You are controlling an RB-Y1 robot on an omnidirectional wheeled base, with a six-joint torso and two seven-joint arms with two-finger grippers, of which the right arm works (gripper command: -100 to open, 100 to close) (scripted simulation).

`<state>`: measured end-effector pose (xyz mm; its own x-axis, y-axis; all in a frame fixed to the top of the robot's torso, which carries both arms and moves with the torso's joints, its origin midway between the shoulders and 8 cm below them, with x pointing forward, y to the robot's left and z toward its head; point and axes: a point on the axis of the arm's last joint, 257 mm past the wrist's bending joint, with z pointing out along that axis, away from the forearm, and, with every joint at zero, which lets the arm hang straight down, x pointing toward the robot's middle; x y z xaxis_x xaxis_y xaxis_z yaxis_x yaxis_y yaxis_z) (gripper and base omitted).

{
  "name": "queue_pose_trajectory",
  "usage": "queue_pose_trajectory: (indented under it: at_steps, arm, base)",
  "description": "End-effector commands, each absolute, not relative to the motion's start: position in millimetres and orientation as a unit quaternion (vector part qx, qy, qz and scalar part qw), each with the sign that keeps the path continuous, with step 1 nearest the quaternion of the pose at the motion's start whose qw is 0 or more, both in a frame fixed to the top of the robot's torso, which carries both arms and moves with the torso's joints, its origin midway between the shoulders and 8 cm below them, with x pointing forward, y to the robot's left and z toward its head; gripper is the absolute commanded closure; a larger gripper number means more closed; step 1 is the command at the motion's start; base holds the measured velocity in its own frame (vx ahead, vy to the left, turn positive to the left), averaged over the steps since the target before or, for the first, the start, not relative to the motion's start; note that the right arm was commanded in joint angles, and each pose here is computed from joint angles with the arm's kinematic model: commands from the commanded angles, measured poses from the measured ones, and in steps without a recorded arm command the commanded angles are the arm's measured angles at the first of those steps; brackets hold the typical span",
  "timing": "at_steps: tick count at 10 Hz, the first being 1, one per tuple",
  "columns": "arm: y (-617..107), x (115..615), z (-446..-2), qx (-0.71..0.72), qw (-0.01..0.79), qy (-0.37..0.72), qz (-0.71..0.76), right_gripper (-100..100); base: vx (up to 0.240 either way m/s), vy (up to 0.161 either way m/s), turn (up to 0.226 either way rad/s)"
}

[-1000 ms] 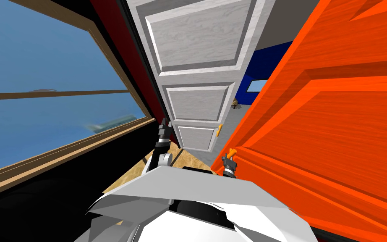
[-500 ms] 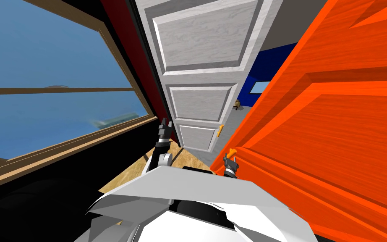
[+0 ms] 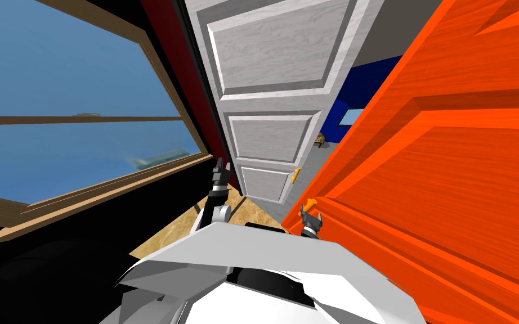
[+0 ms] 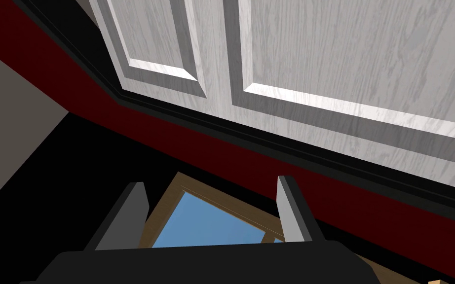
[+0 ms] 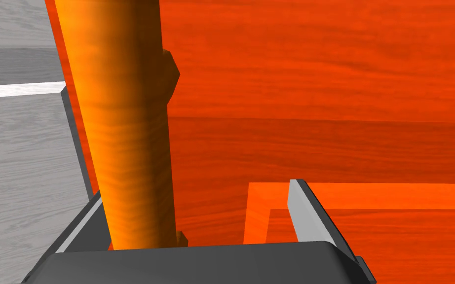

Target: Push the door open

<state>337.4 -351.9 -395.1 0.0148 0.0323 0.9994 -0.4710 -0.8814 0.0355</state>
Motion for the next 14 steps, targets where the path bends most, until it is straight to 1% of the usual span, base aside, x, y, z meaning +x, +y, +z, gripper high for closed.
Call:
queue_pose_trajectory:
  at_steps: [1, 8, 14]
  arm:
    - [-374.9, 330.1, -394.8, 0.685, 0.206, -0.162, 0.68, 100]
    - [-384.2, 326.4, -395.5, 0.683, 0.218, -0.168, 0.676, 100]
    - [-384.2, 326.4, -395.5, 0.683, 0.218, -0.168, 0.676, 100]
  base:
    - [0.009, 0.0, -0.017]
    - [-0.002, -0.015, 0.018]
    - [0.003, 0.002, -0.006]
